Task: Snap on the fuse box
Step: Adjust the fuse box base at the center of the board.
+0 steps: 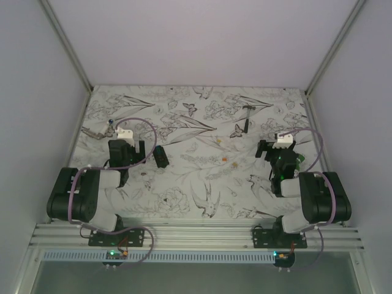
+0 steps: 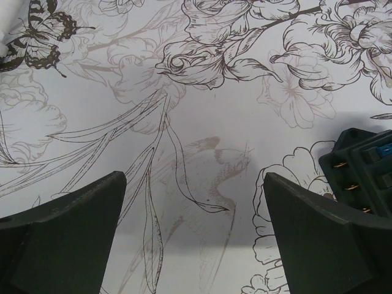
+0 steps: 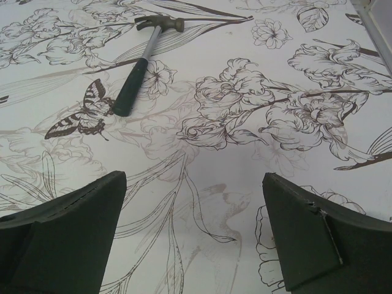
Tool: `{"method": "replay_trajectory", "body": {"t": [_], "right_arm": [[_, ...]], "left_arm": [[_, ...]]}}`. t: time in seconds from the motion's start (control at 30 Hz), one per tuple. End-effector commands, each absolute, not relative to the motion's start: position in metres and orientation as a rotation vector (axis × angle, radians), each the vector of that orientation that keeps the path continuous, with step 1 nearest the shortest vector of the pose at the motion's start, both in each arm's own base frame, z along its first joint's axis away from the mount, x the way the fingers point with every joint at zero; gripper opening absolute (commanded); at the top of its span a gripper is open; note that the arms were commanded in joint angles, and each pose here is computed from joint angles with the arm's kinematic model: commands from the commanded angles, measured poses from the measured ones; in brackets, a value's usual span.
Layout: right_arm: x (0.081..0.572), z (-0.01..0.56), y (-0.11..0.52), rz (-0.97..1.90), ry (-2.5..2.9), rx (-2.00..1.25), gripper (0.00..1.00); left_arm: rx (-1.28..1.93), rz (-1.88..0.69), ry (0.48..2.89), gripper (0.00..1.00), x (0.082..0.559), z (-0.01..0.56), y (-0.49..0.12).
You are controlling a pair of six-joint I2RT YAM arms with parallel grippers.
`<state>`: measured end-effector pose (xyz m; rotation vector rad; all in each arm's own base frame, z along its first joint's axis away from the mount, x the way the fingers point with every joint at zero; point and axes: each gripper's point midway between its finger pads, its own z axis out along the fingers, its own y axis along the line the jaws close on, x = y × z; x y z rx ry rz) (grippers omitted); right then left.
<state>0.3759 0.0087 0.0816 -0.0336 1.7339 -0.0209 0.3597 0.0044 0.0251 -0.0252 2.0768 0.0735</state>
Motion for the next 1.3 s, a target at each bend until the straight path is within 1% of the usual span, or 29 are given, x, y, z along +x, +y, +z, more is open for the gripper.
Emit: {"method": "replay_trajectory", "body": {"t": [0.0,0.27,0.37,0.43,0.57,0.7,0.8,0.97,1.1,1.17,1.27], "right_arm": [[0.382,0.094,0.006,-0.023,1.695,-0.025,0.99],[0.384,0.095,0.01,-0.013,1.704,-0.051,0.99],[0.39,0.101,0.013,-0.004,1.723,-0.067,0.99],[0.395,0.103,0.016,0.009,1.764,-0.088,0.99],[0.393,0.108,0.028,0.044,1.808,-0.126,1.0],[0.389,0.122,0.045,0.09,1.851,-0.138,1.0],[0.382,0.126,0.062,0.135,1.904,-0.153,0.99],[0.364,0.12,0.089,0.212,1.985,-0.184,0.97],[0.351,0.116,0.113,0.249,2.011,-0.258,0.97],[0.346,0.113,0.122,0.255,2.019,-0.294,0.98],[0.341,0.113,0.132,0.275,2.015,-0.327,0.98]], "left_arm": [[-0.018,0.058,2.066,1.0,0.361,0.025,0.003],[-0.018,0.058,2.065,1.0,0.361,0.026,0.003],[0.061,0.007,2.061,1.0,0.361,0.031,-0.008],[0.029,0.031,2.05,1.0,0.36,0.039,-0.003],[-0.034,0.024,2.108,1.0,0.346,0.051,-0.001],[-0.095,-0.067,2.146,1.0,0.337,0.078,-0.012],[-0.168,-0.123,2.19,1.0,0.323,0.088,-0.02],[-0.248,-0.241,2.284,1.0,0.299,0.081,-0.042],[-0.231,-0.33,2.345,0.99,0.296,0.078,-0.074],[-0.19,-0.285,2.366,0.97,0.301,0.081,-0.087],[-0.104,-0.136,2.404,0.97,0.311,0.076,-0.098]]}}
